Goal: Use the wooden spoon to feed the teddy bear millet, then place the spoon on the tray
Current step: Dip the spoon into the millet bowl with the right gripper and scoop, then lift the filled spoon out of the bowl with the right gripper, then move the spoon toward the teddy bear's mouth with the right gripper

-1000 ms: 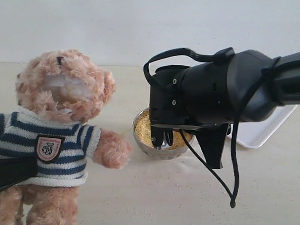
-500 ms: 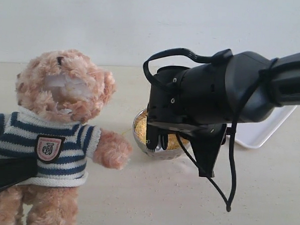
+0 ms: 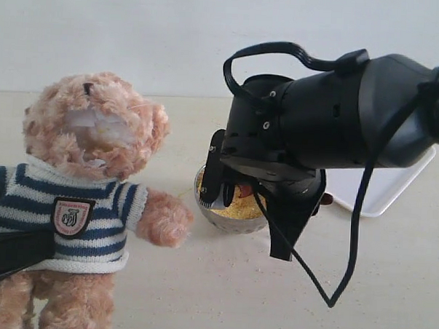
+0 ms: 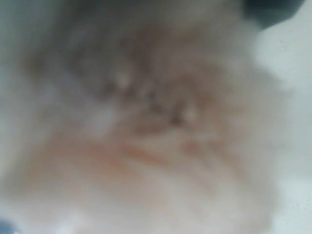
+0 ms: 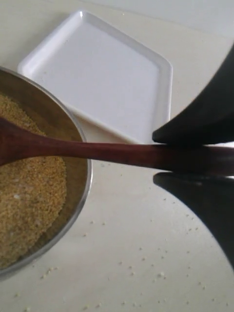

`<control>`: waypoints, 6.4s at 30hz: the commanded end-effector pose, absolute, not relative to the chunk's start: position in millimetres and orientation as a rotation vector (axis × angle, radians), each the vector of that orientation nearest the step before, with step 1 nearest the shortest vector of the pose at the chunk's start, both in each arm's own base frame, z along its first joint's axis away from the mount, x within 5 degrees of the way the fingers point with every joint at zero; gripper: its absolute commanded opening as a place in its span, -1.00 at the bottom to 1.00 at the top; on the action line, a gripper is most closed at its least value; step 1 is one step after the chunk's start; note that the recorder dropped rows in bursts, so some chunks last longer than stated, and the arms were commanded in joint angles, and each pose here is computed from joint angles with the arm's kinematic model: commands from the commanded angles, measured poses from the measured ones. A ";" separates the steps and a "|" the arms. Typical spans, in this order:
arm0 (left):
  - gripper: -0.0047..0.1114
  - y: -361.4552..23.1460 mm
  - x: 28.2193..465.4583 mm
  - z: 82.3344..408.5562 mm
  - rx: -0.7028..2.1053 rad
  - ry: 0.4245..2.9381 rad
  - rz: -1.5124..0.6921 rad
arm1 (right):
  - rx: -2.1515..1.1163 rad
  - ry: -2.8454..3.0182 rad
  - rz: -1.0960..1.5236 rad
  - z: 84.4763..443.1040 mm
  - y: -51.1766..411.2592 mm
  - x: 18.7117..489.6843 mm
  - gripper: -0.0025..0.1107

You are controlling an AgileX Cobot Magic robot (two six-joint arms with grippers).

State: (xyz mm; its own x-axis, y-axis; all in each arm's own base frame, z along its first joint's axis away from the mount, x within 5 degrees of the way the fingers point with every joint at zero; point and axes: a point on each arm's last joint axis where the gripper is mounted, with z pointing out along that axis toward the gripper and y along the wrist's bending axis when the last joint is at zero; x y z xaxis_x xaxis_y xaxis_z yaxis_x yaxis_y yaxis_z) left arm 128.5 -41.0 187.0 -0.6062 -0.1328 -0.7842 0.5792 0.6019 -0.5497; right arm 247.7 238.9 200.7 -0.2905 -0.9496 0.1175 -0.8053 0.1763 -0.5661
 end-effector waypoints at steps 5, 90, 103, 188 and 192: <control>-0.83 -41.7 127.9 189.9 0.342 1.948 -1.076 | -1.648 2.261 -0.683 201.7 241.2 243.3 -0.96; -0.83 -41.5 128.4 190.3 0.301 1.957 -1.099 | -1.007 2.651 0.443 283.5 155.9 254.7 -0.96; -0.83 -41.4 128.5 190.4 0.299 1.955 -1.099 | -1.063 2.626 0.490 292.9 155.0 245.5 -0.96; -0.83 -46.8 110.6 167.5 0.022 2.074 -1.219 | -1.401 2.224 0.718 354.9 213.5 165.4 -0.96; -0.83 -47.2 110.3 168.2 -0.021 2.079 -1.255 | -1.404 2.223 0.706 354.5 213.0 165.9 -0.96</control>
State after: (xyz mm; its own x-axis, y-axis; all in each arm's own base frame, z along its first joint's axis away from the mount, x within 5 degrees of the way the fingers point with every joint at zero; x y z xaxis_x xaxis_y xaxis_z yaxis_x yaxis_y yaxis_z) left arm 110.9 -45.9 165.4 -0.7537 -0.3080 -0.5806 0.3406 0.5725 -0.7458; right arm 166.4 214.0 351.3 -0.4152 -0.6985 -0.5828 -0.9073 0.3642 0.2100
